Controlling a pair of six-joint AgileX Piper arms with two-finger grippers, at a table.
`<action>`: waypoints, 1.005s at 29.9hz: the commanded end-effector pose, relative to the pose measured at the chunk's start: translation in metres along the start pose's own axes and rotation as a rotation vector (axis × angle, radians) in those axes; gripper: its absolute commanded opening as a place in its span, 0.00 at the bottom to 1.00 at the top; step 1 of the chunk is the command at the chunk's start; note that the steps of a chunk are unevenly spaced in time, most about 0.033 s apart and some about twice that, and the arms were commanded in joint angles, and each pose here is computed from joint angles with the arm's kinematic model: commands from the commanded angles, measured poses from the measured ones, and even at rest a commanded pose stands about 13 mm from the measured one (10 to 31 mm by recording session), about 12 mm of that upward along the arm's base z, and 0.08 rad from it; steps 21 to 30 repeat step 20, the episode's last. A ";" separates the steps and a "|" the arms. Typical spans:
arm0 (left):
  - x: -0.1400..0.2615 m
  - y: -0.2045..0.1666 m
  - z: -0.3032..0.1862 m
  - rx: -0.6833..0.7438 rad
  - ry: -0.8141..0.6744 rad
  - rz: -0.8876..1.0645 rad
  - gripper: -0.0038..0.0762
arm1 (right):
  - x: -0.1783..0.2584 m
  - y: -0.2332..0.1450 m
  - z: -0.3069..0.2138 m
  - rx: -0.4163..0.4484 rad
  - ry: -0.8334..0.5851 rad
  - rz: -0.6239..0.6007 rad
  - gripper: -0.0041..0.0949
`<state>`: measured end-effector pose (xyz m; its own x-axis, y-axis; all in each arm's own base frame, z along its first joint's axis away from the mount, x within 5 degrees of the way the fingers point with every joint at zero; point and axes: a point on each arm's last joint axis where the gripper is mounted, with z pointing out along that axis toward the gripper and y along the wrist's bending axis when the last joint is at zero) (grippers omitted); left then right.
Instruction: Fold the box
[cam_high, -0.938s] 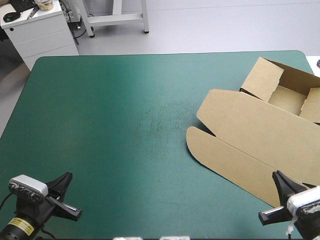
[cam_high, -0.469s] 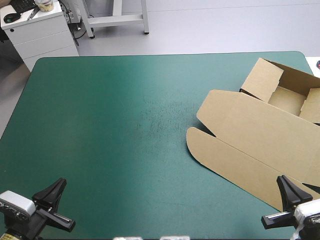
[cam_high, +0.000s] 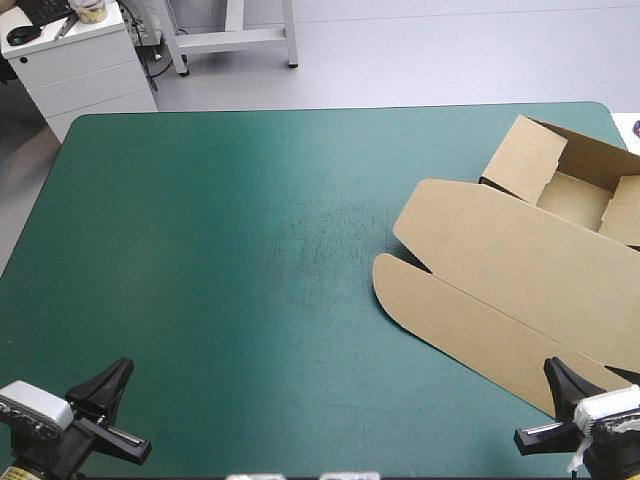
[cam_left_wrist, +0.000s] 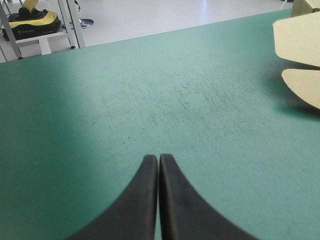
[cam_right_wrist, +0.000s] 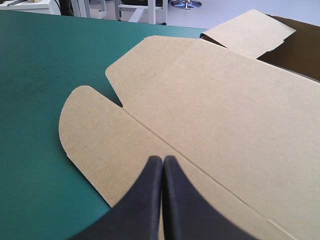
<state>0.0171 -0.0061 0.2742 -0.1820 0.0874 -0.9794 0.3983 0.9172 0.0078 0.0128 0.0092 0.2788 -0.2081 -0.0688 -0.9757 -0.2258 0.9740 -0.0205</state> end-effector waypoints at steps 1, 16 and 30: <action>-0.012 0.000 -0.007 0.010 -0.106 -0.005 0.04 | -0.012 -0.001 -0.008 0.011 -0.118 -0.004 0.02; -0.013 -0.001 -0.007 0.022 -0.108 -0.023 0.04 | -0.012 -0.001 -0.008 0.011 -0.118 -0.004 0.02; -0.013 -0.001 -0.007 0.022 -0.108 -0.023 0.04 | -0.012 -0.001 -0.008 0.011 -0.118 -0.004 0.02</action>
